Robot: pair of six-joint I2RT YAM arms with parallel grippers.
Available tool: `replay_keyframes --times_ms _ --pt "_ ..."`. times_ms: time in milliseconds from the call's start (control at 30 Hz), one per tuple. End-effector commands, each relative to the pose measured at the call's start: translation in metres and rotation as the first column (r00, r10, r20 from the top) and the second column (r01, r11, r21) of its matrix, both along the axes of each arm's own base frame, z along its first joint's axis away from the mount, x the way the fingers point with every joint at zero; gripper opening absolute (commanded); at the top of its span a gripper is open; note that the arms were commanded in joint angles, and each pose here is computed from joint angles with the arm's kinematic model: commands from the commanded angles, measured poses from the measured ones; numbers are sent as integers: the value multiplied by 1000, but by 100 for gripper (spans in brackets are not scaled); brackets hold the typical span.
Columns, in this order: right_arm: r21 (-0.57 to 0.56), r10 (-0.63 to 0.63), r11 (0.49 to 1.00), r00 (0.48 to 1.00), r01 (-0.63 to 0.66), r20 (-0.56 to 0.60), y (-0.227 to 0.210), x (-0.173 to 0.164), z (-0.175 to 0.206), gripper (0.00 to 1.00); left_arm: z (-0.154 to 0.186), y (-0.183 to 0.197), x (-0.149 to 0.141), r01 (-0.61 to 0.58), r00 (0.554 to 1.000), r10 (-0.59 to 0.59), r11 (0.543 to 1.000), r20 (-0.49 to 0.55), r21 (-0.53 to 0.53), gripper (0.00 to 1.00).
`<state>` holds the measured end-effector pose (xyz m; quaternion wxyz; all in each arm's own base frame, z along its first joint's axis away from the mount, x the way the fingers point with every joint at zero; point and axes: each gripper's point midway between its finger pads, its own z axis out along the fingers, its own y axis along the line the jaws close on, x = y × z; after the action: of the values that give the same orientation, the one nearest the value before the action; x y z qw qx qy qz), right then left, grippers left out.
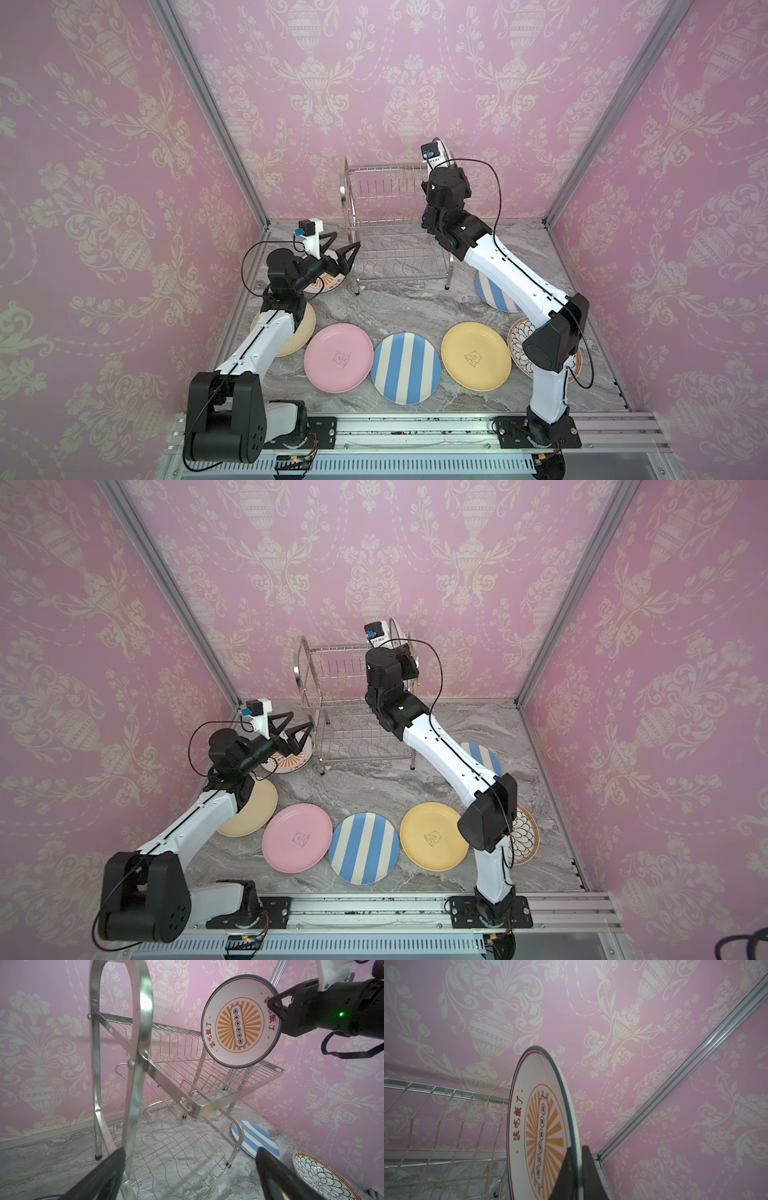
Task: Load plates into a dish rack
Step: Place the plate on the dish rack.
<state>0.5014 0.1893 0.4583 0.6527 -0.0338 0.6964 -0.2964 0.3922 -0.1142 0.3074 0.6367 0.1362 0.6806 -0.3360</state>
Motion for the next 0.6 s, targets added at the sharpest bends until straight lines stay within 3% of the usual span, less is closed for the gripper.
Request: replay_keyframes --times_ms 0,567 --pt "59 -23 998 999 21 36 -4 3 5 0 1 3 -2 -8 1000 8 1000 3 7 99" --pt "58 -21 998 1000 21 0 -2 15 -8 0 -2 2 -1 -5 1000 5 1000 -4 7 99"
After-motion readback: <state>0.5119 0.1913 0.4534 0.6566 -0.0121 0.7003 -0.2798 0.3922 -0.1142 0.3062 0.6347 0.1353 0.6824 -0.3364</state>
